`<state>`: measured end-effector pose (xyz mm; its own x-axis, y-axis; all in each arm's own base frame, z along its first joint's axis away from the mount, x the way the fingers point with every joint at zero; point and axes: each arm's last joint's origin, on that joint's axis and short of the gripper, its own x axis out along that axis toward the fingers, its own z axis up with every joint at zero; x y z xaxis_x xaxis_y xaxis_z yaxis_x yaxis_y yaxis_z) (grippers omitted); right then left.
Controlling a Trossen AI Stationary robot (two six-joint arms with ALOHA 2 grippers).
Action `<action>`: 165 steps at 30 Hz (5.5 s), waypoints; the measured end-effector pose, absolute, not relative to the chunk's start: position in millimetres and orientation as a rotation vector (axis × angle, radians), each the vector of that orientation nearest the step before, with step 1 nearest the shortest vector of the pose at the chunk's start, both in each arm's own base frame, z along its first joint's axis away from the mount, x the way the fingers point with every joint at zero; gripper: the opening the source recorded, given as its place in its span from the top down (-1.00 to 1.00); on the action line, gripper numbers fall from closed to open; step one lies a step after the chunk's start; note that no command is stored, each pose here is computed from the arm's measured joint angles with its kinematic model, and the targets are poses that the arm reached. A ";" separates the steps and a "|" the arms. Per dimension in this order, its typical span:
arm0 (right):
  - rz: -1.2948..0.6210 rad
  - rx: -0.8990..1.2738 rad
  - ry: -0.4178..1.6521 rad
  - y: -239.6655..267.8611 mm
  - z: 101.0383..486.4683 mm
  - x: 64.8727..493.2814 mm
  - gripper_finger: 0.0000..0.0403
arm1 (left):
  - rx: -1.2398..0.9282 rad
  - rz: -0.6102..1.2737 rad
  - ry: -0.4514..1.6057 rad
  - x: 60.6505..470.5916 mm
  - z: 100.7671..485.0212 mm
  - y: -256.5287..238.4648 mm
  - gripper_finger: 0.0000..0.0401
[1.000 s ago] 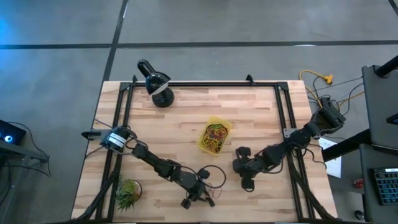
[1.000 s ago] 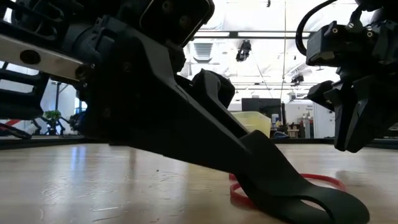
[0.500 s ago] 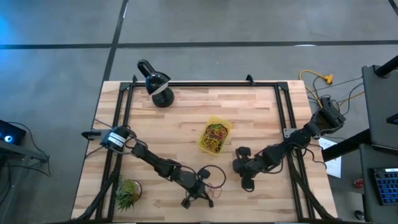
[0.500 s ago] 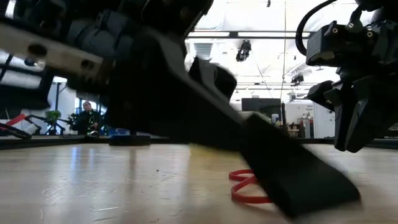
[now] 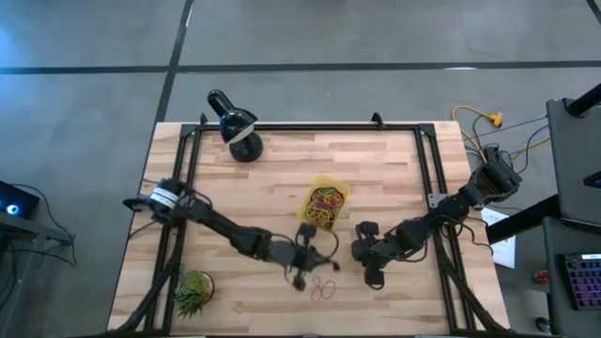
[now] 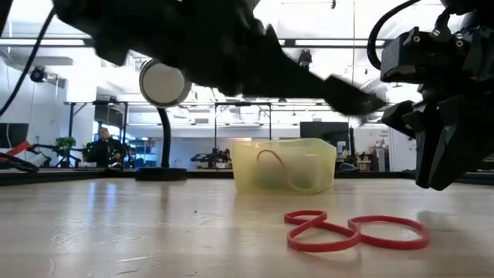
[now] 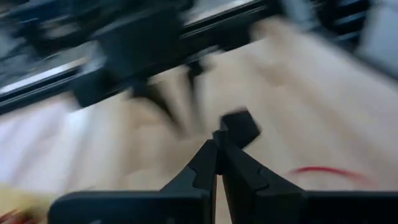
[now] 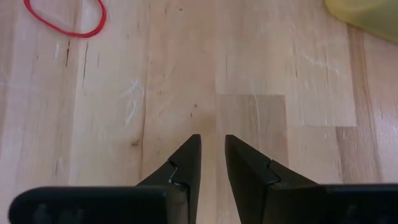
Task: Pick and place rubber bands into bin
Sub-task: Put the black rubber band into the yellow bin, then put the red rubber band into the yellow bin
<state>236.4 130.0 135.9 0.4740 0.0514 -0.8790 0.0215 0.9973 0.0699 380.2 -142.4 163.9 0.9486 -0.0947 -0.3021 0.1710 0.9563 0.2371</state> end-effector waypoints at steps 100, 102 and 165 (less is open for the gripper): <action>0.395 -0.212 0.848 192.2 122.2 336.0 0.45 | 0.272 -0.008 0.478 277.4 215.1 -140.0 0.35; 0.397 -0.216 0.846 192.0 121.7 335.7 0.47 | 0.273 -0.007 0.480 276.9 214.0 -139.7 0.35; -0.039 -0.646 0.567 141.5 250.7 301.4 0.96 | 0.279 -0.008 0.491 275.0 210.1 -138.7 0.35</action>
<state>301.4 141.5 250.7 0.8483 -0.2069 -0.4874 -0.1375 0.8029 -0.5801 275.0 -138.7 210.1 0.8828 0.0591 -0.4661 0.0739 0.9622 0.2621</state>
